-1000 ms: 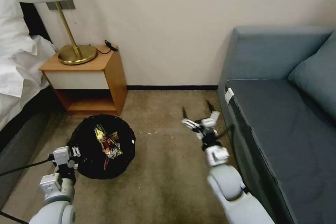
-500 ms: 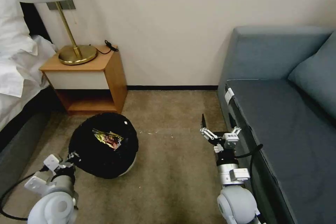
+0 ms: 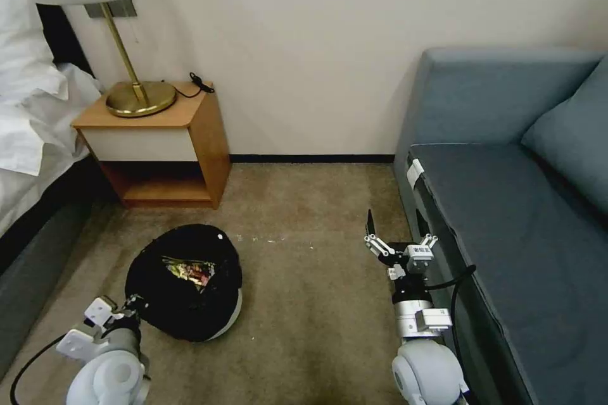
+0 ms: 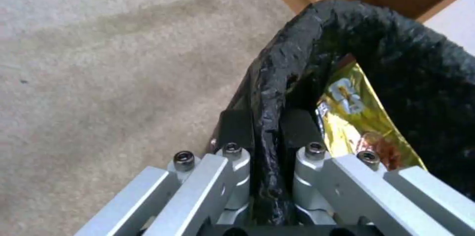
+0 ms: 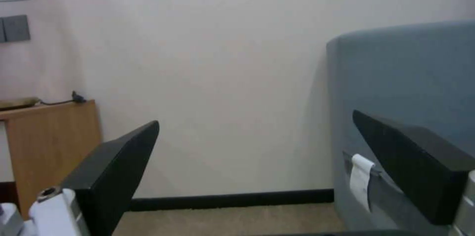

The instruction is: Pick up the trash bin, then pick up the garbage on the floor and place it into the trash bin.

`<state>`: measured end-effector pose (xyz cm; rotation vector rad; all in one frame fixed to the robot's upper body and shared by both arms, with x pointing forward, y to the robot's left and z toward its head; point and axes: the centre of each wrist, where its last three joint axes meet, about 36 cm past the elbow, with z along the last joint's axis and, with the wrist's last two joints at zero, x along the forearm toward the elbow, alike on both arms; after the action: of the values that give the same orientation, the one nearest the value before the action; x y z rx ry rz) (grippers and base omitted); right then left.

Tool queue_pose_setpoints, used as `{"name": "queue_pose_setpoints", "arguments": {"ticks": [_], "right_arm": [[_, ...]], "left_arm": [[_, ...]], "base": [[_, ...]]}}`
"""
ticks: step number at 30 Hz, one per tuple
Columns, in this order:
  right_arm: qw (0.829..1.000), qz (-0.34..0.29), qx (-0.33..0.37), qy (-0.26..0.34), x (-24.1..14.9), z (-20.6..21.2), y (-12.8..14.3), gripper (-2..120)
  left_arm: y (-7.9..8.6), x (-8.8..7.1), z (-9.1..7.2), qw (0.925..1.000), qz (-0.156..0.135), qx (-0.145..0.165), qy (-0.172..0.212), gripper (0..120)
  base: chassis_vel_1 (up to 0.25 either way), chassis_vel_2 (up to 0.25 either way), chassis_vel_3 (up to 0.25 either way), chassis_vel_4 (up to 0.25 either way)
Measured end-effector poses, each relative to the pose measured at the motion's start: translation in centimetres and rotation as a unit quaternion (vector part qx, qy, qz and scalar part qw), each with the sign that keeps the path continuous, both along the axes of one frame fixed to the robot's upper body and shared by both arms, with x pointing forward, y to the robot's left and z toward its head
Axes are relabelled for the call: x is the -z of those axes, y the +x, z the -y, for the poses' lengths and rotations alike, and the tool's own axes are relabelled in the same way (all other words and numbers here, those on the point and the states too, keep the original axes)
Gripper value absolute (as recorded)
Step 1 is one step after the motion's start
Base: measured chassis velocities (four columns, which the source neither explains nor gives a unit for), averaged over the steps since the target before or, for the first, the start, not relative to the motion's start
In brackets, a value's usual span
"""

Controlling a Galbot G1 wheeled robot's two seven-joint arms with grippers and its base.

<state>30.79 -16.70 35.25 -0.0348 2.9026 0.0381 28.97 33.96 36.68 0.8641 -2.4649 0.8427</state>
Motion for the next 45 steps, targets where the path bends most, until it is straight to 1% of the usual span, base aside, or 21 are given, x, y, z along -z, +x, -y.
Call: {"name": "queue_pose_setpoints", "arguments": {"ticks": [6,8,10,13,15,17,19,20,22,23,24,25,26,29,30,31,32,33,38,41,45], "right_arm": [[1.000,-0.003,-0.002,0.004,0.2,-0.3,-0.3,100],[1.000,-0.003,0.001,0.004,0.2,-0.6,-0.5,100],[1.000,0.001,0.002,-0.001,0.2,-0.7,-0.5,100],[1.000,0.009,0.003,-0.010,0.2,-0.8,-0.5,100],[1.000,0.009,0.003,-0.008,0.2,-0.8,-0.5,100],[1.000,0.007,0.003,-0.004,0.2,-0.9,-0.5,100],[1.000,0.007,0.002,-0.002,0.1,-0.7,-0.6,100],[1.000,0.007,0.002,-0.002,0.1,-0.7,-0.6,100],[1.000,0.006,-0.004,-0.008,-0.2,-0.3,-0.8,100],[1.000,0.005,-0.011,-0.017,-0.6,0.4,-1.1,100],[1.000,0.004,-0.015,-0.023,-0.8,0.8,-1.2,100],[1.000,0.004,-0.015,-0.023,-0.8,0.8,-1.2,100],[0.999,0.003,-0.017,-0.027,-1.0,1.1,-1.2,100],[0.998,0.005,-0.007,-0.058,-1.7,4.3,-1.0,100],[0.998,0.005,-0.007,-0.058,-1.7,4.3,-1.0,100],[0.998,0.011,0.003,-0.067,-1.7,5.5,-1.0,100],[0.997,0.016,0.009,-0.068,-1.5,6.1,-1.3,100],[0.998,0.022,0.014,-0.065,-1.2,6.2,-1.7,100],[0.996,0.049,0.051,-0.058,-0.1,6.4,-2.4,100],[0.987,0.085,0.099,-0.098,0.6,8.8,-2.0,100],[0.981,0.086,0.121,-0.124,0.5,11.4,-2.4,100]], "left_arm": [[0.0,-0.1,0.4,0.9997,0.001,0.005,0.022,25],[-0.3,-0.5,0.5,0.9996,-0.001,0.006,0.029,39],[-0.5,-0.7,0.6,0.9995,-0.005,0.005,0.032,43],[-1.0,-1.8,0.9,0.9989,-0.013,0.000,0.046,58],[-1.2,-2.2,1.0,0.9984,-0.009,0.000,0.055,61],[-1.6,-3.0,1.1,0.9961,0.015,0.006,0.086,69],[-1.9,-3.5,1.1,0.9873,0.069,0.033,0.139,79],[-1.9,-3.5,1.1,0.9873,0.069,0.033,0.139,79],[-2.1,-3.6,1.0,0.9747,0.123,0.069,0.173,88],[-2.3,-3.9,1.1,0.9567,0.178,0.122,0.195,93],[-2.4,-4.1,1.2,0.9466,0.200,0.146,0.206,95],[-2.4,-4.1,1.2,0.9466,0.200,0.146,0.206,95],[-2.4,-4.2,1.2,0.9387,0.214,0.164,0.215,97],[-2.5,-4.3,1.6,0.8851,0.269,0.245,0.290,100],[-2.5,-4.3,1.6,0.8851,0.269,0.245,0.290,100],[-2.6,-4.3,1.8,0.8691,0.279,0.263,0.312,100],[-2.7,-4.3,2.1,0.8581,0.284,0.273,0.329,100],[-2.8,-4.2,2.4,0.8525,0.287,0.277,0.338,100],[-3.2,-4.2,3.5,0.8479,0.292,0.267,0.353,100],[-3.4,-4.4,4.1,0.8489,0.304,0.245,0.356,100],[-3.4,-4.1,4.2,0.8486,0.308,0.244,0.354,100]], "base": [[0.000,0.000,0.000,0.000],[0.000,0.000,0.000,0.000],[0.000,0.000,0.000,0.000],[0.000,0.000,0.000,0.000],[0.000,0.000,0.000,0.000],[0.000,0.000,0.000,0.000],[0.000,0.000,0.000,0.000],[0.000,0.000,0.000,0.000],[0.000,0.000,0.000,0.000],[0.000,0.000,0.000,0.000],[0.000,0.000,0.000,0.000],[0.000,0.000,0.000,0.000],[0.000,0.000,0.000,0.000],[0.000,0.000,0.000,0.000],[0.000,0.000,0.000,0.000],[0.000,0.000,0.000,0.000],[0.000,0.000,0.000,0.000],[0.000,0.000,0.000,0.000],[0.000,0.000,0.000,0.000],[0.000,0.000,0.000,0.000],[0.000,0.000,0.000,0.000]]}}
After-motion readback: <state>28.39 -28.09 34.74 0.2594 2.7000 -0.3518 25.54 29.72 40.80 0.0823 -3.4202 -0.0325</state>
